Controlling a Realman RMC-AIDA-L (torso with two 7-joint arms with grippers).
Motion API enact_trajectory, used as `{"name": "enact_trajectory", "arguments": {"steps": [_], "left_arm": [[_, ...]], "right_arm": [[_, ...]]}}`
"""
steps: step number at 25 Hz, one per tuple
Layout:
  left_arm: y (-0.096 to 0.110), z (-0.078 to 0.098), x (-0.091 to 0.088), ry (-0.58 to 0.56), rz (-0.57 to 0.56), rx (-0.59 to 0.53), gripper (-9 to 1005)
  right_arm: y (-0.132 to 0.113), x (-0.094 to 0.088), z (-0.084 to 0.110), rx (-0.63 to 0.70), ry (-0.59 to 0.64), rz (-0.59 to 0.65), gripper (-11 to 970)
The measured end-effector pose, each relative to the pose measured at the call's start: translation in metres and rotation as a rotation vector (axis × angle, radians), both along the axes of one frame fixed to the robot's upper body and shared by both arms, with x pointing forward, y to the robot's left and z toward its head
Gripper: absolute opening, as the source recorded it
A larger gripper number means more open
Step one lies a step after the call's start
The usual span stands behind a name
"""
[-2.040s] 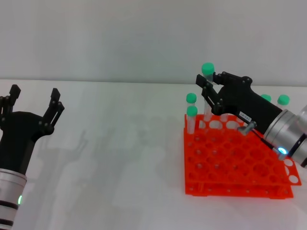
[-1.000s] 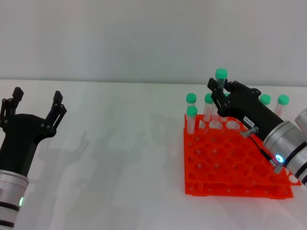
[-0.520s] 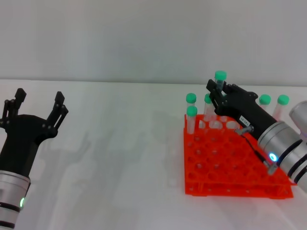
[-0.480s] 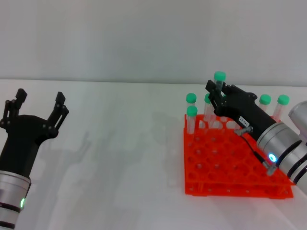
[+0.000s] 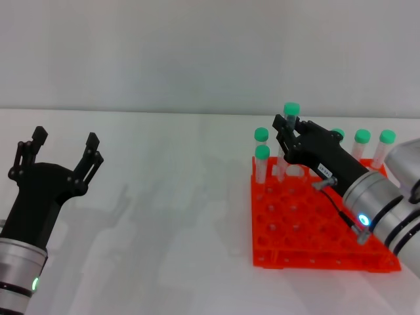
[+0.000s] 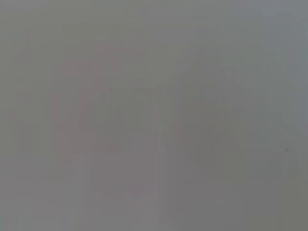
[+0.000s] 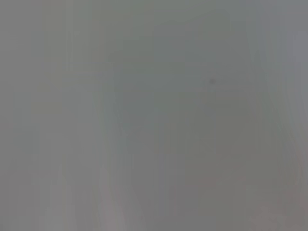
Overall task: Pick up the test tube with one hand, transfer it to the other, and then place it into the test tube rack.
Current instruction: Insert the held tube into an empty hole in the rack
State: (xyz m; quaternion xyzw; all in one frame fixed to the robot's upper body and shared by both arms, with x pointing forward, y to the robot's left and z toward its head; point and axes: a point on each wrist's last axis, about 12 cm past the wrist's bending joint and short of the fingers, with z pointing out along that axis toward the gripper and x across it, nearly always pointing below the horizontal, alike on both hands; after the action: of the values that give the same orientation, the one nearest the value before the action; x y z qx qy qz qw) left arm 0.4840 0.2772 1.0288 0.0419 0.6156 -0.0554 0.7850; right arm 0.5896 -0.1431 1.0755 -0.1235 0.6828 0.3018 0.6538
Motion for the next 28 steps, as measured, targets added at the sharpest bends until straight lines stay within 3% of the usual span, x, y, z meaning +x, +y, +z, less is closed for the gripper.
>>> {"name": "enact_trajectory", "arguments": {"steps": [28], "left_arm": [[0.0003, 0.0003, -0.0017, -0.006, 0.0, 0.0, 894]], "right_arm": [[0.0044, 0.0076, -0.0022, -0.105, -0.005, -0.037, 211]]}}
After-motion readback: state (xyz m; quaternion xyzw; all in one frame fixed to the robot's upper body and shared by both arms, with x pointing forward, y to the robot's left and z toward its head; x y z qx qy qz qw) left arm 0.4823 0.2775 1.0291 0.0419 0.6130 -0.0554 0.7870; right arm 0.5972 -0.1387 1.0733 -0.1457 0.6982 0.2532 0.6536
